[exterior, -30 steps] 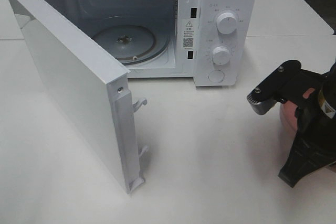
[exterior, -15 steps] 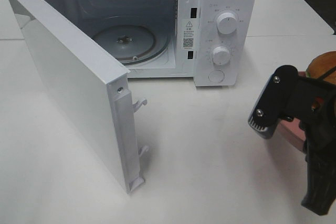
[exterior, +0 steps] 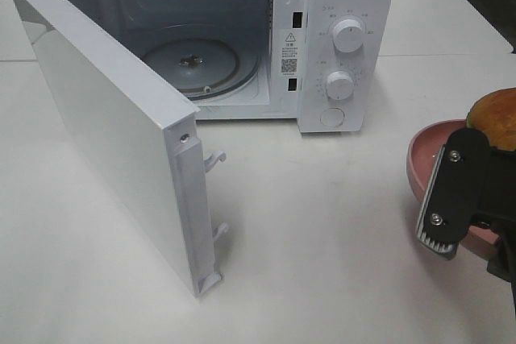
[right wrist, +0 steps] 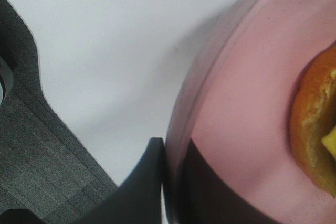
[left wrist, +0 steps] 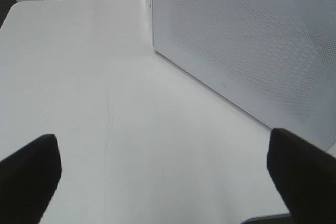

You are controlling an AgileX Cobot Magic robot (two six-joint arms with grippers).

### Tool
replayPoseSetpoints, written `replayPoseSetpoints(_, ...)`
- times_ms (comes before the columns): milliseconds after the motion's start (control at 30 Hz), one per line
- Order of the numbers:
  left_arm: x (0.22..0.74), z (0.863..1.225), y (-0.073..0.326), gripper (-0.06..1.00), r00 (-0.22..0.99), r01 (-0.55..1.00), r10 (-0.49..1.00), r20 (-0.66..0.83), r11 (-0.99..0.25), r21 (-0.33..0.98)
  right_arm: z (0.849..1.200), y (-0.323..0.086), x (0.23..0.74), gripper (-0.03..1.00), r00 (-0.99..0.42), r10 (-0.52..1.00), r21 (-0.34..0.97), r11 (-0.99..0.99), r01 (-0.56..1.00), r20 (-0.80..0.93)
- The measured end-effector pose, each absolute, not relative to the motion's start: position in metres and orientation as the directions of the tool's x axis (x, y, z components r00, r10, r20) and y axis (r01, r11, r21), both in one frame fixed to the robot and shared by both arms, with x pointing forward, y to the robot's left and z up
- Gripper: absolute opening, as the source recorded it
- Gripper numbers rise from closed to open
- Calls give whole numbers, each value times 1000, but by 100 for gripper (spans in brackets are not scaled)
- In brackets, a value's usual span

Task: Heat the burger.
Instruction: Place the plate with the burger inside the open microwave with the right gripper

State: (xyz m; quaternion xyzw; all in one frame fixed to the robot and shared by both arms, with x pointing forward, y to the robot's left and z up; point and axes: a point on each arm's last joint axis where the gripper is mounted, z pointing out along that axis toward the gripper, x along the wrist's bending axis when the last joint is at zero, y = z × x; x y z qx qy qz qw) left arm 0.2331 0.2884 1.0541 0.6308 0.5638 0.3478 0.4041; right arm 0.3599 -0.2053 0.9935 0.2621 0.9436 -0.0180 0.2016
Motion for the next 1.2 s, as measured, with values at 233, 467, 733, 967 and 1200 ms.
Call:
replayPoseSetpoints(233,233,1054,288,99,122,430,992,-17,-38,902,997,-206,358,3,-784,480,99,870,483,-392)
replayPoseSetpoints(467,233,1054,288,99,122,430,992,-17,-38,902,1001,-219,348,3,-809,418,132,907,401,-413)
replayPoseSetpoints(733,233,1054,288,99,122,430,992,-17,-38,902,997,-233,335,4,-868,233,79,972,221,-438)
replayPoseSetpoints(967,233,1054,288,99,122,430,992,-17,-38,902,999,-236,333,4,-884,111,37,994,106,-454)
replayPoseSetpoints(1200,233,1054,288,99,122,430,992,-17,-38,902,999,-236,333,4,-889,71,14,997,73,-453)
